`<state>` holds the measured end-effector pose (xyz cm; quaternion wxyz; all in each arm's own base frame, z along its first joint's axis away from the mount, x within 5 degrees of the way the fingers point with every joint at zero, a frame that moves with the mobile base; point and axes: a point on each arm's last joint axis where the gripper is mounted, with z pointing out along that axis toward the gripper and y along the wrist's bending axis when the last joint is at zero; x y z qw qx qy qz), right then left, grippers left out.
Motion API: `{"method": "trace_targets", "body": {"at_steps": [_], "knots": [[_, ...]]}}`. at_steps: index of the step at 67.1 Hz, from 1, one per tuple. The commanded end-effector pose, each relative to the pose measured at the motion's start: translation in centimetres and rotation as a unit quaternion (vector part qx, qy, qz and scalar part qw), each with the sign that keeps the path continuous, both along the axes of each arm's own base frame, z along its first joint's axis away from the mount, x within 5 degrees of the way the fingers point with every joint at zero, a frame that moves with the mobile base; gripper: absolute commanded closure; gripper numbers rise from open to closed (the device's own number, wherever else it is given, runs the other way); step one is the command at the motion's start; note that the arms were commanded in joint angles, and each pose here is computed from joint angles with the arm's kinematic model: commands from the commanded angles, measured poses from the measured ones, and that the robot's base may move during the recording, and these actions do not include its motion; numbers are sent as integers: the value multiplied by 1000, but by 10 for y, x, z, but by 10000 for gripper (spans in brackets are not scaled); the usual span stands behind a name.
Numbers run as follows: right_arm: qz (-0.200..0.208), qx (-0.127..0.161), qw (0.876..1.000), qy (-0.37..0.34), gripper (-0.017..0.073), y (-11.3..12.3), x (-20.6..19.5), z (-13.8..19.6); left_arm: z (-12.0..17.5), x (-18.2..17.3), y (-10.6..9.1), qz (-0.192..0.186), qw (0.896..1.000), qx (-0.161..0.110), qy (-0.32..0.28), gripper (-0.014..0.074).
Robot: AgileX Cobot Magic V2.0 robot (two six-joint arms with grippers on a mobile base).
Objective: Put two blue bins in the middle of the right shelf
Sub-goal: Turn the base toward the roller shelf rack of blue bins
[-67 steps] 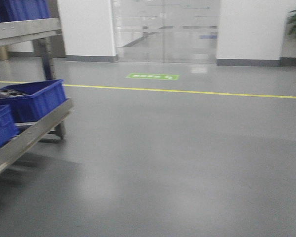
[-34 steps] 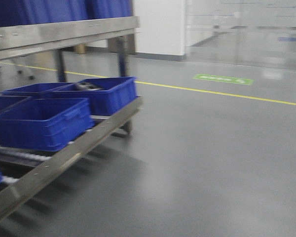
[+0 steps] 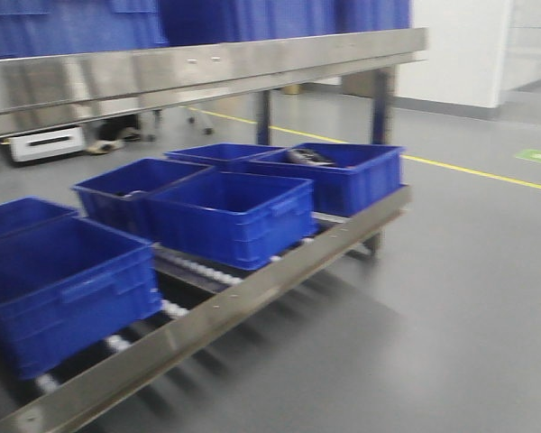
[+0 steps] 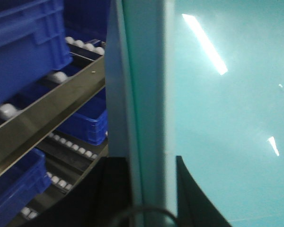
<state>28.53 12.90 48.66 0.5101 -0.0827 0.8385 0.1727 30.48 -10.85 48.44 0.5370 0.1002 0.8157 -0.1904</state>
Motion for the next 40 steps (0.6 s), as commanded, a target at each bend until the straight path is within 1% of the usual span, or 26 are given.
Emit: {"method": "trace_targets", "body": {"at_steps": [1, 40], "knots": [[7, 12, 999, -44, 713, -2, -6, 16, 22, -2, 3, 14, 997, -36, -74, 704], [7, 12, 999, -44, 713, -2, -6, 16, 22, -2, 3, 14, 997, -36, -74, 704]]}}
